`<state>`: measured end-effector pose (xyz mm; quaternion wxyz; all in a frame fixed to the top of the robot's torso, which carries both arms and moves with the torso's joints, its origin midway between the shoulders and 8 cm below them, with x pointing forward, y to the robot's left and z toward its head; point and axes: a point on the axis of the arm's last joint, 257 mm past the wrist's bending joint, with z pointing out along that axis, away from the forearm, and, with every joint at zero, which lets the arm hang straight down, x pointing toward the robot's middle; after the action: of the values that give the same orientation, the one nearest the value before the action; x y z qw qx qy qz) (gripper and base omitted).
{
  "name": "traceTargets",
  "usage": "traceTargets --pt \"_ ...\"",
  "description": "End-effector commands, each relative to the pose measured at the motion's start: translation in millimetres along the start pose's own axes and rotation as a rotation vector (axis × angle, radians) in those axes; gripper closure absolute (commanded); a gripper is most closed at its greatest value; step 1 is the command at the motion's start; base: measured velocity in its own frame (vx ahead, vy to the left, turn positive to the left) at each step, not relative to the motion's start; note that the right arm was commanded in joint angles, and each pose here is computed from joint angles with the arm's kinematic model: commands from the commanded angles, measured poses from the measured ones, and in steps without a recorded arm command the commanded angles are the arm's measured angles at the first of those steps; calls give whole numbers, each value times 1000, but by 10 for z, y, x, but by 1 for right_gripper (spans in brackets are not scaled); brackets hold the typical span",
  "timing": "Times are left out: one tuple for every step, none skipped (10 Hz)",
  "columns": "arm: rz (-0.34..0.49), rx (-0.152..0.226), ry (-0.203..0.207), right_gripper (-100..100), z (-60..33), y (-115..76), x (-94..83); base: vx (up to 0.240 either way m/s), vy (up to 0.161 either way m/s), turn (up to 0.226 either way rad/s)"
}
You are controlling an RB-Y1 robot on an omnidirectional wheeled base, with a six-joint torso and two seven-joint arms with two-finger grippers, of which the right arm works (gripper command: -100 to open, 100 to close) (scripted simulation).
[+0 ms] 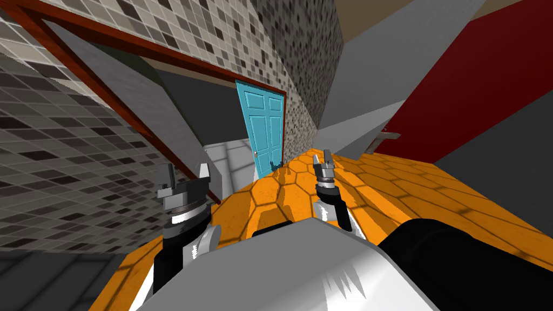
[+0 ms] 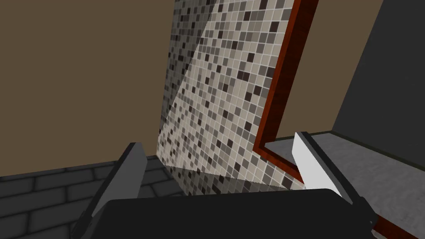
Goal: Push the door open
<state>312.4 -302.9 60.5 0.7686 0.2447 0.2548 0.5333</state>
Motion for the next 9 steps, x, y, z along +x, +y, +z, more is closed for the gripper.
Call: traceTargets --pt "18 13 9 -100 -19 -83 64 173 110 -23" --pt "36 25 18 -100 -39 -162 129 225 -18 -79" --pt "48 34 24 -100 -54 -217 176 228 -27 -31" --pt "61 43 31 -100 -71 -278 230 172 2 -36" --pt "79 56 41 -100 -95 -355 300 160 24 -49" --pt "87 62 45 -100 -108 -392 336 146 31 -44" --pt "104 75 55 -100 -133 -466 410 140 36 -47" --pt "124 90 67 -100 -166 -551 499 163 45 -59" --pt "145 106 80 -100 -202 -638 596 192 35 -64"
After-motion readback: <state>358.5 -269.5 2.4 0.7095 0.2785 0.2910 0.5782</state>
